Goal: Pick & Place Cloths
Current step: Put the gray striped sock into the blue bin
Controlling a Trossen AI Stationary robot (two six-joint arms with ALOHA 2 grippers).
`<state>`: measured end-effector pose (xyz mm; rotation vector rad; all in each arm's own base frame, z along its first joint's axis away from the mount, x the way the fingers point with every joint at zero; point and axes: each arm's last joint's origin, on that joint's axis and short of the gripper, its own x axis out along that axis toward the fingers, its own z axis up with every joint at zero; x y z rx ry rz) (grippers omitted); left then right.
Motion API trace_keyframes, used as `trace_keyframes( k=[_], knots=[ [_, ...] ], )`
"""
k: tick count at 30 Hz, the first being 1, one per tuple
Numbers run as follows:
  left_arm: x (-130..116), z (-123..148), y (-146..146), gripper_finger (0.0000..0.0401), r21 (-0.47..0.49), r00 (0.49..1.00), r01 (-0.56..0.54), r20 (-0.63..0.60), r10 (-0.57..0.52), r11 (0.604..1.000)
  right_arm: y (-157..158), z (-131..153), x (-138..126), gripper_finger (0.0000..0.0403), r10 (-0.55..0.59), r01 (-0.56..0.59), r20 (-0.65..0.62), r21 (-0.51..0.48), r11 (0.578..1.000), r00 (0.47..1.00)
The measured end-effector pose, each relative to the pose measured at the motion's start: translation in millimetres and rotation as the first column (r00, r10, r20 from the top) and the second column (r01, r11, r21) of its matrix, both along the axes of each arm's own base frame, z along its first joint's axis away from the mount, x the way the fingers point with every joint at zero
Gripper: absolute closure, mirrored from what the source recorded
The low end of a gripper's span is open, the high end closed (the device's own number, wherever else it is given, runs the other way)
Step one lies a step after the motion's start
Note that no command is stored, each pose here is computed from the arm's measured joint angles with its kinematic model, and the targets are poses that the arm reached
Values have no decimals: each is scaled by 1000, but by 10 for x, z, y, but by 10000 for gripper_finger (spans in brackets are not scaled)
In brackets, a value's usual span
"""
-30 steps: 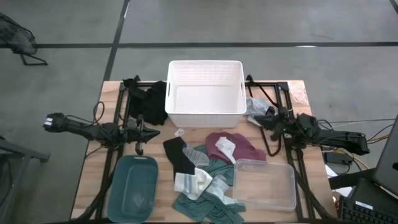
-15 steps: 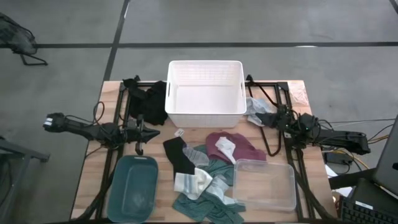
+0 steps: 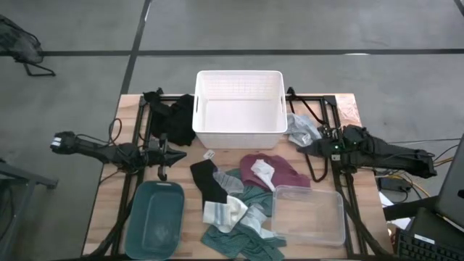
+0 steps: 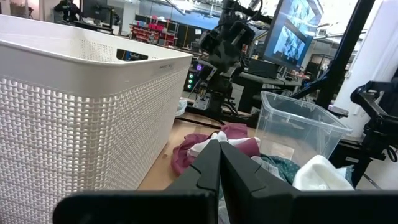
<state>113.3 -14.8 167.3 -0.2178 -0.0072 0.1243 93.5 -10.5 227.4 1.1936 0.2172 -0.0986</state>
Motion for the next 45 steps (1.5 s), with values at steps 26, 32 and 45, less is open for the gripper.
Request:
trace_keyframes(
  k=[26, 32, 45],
  knots=[
    [-114, 708, 55, 389, -561, 835, 206, 528, 155, 802, -105, 338, 237, 394, -176, 139, -247, -159, 977, 953],
    [-77, 970, 32, 389, -578, 822, 292, 559, 110, 762, -108, 363, 251, 394, -173, 135, -218, -182, 974, 961],
    [404, 1447, -120, 299, -500, 890, -190, -451, -67, 845, -123, 326, 250, 394, -211, 153, -232, -244, 958, 950]
  ],
)
